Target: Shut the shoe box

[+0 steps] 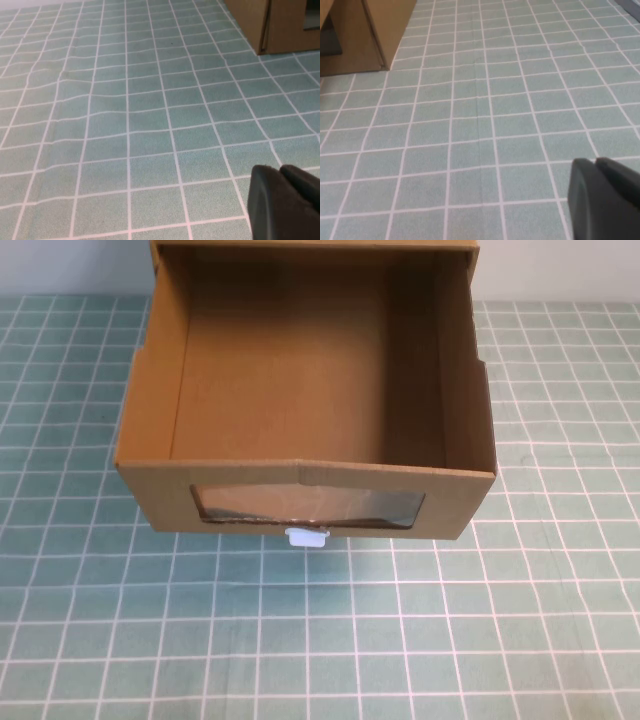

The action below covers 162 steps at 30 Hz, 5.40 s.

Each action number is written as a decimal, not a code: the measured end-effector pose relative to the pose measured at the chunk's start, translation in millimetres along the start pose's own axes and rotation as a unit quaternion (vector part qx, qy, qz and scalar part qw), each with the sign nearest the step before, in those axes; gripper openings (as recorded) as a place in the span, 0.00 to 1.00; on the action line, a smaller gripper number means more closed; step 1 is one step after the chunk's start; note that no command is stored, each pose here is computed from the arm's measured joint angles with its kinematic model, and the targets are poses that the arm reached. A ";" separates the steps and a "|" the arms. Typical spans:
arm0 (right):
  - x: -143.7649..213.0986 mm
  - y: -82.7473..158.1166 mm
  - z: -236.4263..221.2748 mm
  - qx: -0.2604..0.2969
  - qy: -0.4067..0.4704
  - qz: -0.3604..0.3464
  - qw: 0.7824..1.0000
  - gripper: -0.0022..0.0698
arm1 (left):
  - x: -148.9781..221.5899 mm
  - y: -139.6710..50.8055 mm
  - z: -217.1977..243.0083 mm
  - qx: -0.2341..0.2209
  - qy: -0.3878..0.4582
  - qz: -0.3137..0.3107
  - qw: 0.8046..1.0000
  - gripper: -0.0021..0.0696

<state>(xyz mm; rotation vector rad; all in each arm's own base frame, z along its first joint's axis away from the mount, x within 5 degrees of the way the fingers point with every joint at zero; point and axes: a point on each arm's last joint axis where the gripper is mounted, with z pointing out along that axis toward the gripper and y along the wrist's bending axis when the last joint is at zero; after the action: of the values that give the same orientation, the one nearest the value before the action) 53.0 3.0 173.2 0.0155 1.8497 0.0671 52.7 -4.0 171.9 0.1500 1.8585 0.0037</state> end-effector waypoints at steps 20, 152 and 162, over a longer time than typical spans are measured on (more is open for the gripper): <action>0.0 0.0 0.0 0.000 0.000 0.000 1.000 0.01 | -0.1 0.3 0.0 -0.001 -0.001 0.004 1.000 0.02; -193.4 218.4 132.7 -0.347 0.253 -0.033 0.902 0.01 | -333.1 -68.0 297.0 0.322 0.107 0.053 0.939 0.02; -214.0 223.5 160.1 -0.333 0.214 -0.018 0.918 0.01 | -333.0 -68.1 296.9 0.323 0.108 0.054 0.939 0.02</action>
<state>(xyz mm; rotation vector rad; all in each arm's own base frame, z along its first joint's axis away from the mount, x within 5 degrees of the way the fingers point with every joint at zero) 260.5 222.5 346.7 -0.5476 2.1721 0.7201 422.7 -128.7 398.2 0.7306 2.0079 -0.5383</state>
